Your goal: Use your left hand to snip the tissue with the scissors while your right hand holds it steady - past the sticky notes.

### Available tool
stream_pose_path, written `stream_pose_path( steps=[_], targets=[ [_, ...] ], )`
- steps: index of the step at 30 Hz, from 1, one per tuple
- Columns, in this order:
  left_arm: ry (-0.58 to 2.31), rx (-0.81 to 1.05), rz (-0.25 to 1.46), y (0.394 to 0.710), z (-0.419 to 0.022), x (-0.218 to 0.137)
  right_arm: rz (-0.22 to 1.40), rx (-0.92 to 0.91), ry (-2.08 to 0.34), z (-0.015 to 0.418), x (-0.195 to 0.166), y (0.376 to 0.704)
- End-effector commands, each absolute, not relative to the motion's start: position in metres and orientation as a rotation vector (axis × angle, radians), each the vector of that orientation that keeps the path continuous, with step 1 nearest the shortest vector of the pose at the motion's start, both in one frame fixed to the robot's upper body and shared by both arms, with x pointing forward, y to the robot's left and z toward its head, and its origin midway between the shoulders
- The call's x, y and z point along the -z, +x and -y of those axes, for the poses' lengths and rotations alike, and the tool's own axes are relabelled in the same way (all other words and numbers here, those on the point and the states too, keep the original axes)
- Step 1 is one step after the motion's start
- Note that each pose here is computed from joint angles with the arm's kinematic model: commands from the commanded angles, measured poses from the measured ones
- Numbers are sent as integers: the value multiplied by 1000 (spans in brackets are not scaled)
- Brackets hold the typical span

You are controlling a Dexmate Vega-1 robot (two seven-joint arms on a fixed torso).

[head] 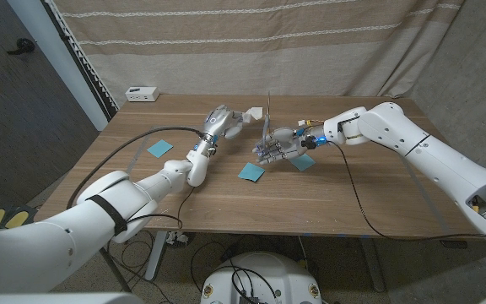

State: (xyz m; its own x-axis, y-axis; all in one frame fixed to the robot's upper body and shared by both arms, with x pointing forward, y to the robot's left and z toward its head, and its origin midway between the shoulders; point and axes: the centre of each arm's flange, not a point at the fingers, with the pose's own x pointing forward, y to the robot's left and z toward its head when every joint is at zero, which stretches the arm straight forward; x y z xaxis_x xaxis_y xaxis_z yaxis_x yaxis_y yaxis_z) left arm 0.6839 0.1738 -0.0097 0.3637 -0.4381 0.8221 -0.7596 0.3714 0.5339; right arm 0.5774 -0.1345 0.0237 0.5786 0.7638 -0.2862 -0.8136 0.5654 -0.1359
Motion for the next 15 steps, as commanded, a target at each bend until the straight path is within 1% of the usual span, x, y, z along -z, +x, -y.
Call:
stream_pose_path(
  steps=[1, 6, 15],
  targets=[
    [1251, -291, 1254, 684, -181, 14, -188, -897, -283, 129, -26, 579],
    [1260, -275, 1249, 683, -186, 22, -192, -884, -266, 128, -22, 578],
    [1265, -266, 1261, 680, -191, 27, -183, -884, -266, 128, -22, 577]
  ],
)
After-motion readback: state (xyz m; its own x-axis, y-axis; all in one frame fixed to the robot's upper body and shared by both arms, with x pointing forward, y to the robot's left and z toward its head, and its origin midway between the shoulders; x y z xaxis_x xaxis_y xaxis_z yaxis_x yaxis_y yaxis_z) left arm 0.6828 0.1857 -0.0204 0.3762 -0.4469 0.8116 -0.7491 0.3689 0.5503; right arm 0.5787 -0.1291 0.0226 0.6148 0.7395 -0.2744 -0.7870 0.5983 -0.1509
